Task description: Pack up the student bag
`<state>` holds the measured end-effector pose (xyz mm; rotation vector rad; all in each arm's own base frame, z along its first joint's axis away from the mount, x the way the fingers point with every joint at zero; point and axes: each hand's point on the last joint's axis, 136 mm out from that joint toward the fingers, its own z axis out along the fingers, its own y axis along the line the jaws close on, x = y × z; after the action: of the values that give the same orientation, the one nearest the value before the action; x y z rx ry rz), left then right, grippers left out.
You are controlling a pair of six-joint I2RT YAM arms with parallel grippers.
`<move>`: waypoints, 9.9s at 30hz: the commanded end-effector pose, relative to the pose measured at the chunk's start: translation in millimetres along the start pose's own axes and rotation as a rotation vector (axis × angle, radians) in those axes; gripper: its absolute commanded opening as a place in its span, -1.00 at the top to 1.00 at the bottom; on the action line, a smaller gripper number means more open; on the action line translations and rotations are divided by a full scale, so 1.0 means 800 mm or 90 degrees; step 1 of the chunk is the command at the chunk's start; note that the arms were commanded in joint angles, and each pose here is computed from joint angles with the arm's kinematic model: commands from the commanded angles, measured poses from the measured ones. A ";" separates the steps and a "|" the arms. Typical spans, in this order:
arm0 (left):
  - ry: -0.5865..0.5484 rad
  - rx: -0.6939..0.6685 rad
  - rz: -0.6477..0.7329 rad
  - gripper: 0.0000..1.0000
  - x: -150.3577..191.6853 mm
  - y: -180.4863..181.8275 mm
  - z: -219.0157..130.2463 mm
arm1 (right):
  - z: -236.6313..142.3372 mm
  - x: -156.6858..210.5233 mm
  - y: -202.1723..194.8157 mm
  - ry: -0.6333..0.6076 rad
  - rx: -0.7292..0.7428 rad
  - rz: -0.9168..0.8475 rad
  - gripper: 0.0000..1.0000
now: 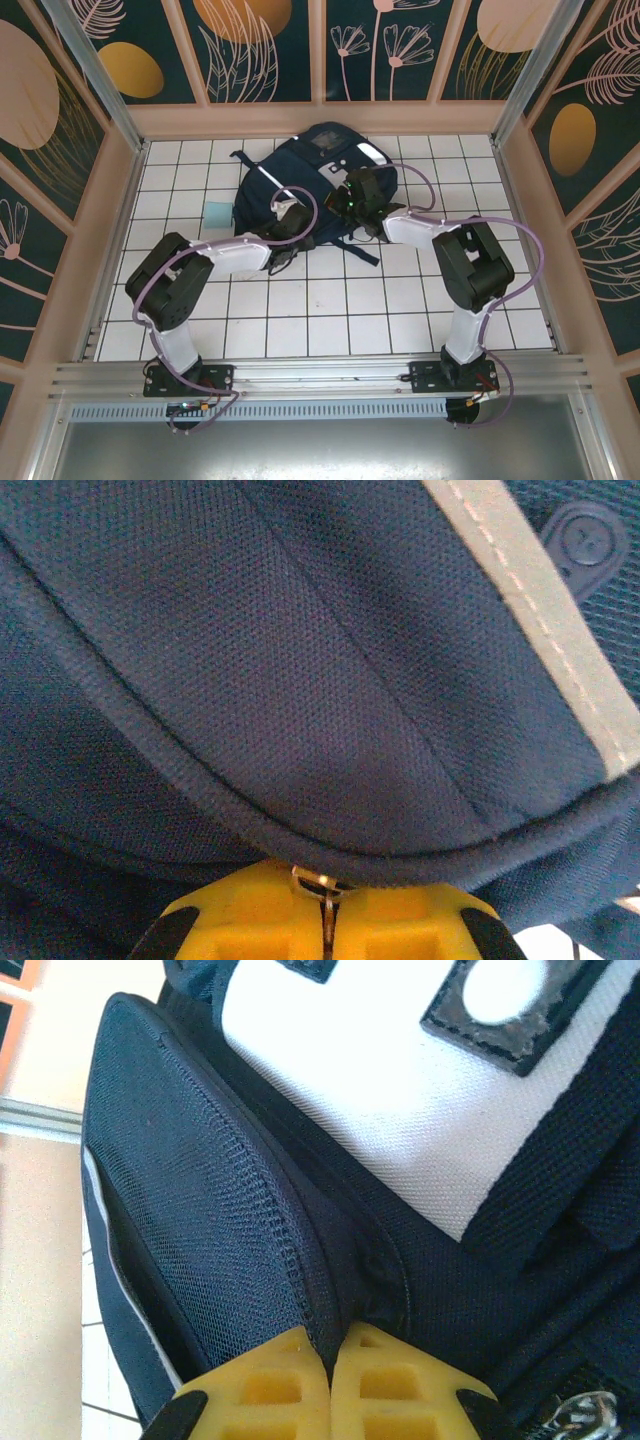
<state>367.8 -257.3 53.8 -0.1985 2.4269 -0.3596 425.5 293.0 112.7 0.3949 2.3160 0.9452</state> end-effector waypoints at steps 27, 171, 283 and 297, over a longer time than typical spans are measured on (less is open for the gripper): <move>0.185 -0.031 0.352 1.00 0.013 0.084 -0.054 | -0.079 -0.094 -0.042 -0.022 0.079 -0.240 1.00; 0.048 0.011 0.256 -0.97 -0.064 -0.035 -0.025 | -0.129 -0.009 -0.100 -0.067 0.020 0.103 -0.29; 0.000 0.345 -0.404 -0.31 -0.104 -0.016 -0.090 | -0.052 0.098 0.158 -0.009 -0.277 -0.206 0.43; -0.005 0.337 -0.365 -0.98 -0.110 -0.024 -0.093 | -0.055 0.104 0.151 0.007 -0.277 -0.209 1.00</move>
<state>394.8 -227.1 150.3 -0.7549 2.1163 -1.2115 328.6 395.0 171.2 -0.1746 2.0915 1.2282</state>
